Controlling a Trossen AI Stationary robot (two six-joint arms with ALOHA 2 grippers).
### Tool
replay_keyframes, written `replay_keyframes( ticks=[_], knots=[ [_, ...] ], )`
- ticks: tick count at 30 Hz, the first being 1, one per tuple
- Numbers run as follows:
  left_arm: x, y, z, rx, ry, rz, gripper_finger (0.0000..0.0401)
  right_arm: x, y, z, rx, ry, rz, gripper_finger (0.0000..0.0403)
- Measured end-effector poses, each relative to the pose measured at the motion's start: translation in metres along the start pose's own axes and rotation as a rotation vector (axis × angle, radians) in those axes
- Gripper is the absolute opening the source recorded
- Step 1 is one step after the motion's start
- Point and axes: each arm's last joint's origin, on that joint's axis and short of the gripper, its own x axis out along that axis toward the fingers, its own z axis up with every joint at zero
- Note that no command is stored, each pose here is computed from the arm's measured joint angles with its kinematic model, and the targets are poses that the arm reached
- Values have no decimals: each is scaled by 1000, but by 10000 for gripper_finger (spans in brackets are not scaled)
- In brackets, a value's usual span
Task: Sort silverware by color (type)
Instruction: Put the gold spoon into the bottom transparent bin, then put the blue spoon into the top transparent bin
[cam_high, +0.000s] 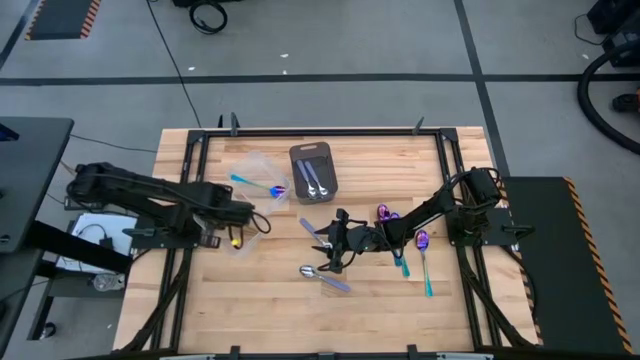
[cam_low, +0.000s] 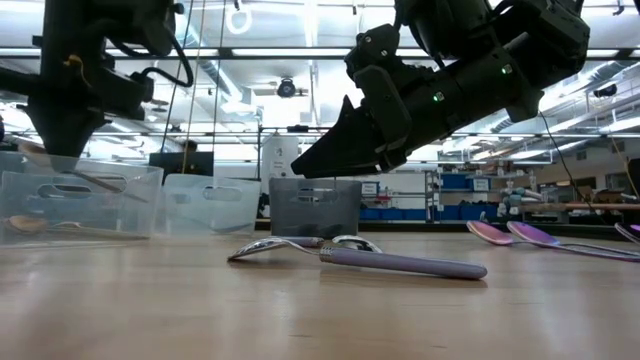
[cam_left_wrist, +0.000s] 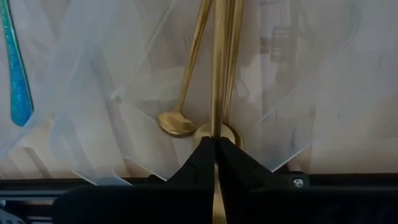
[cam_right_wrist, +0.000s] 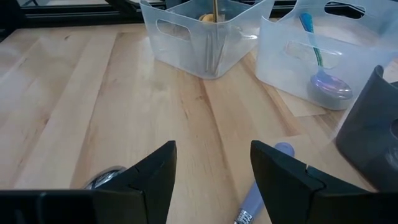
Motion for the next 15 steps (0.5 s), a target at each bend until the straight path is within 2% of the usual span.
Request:
replay_keyframes(
  ticks=[7, 12, 15],
  knots=[
    [3, 0, 3, -7, 21, 14, 53, 0, 0, 0, -2, 0, 0, 215],
    [3, 0, 3, -27, 21, 16, 96, 0, 0, 0, -2, 0, 0, 215],
    [2, 1, 3, -62, 24, 59, 123, 0, 0, 0, -2, 0, 0, 215]
  ],
)
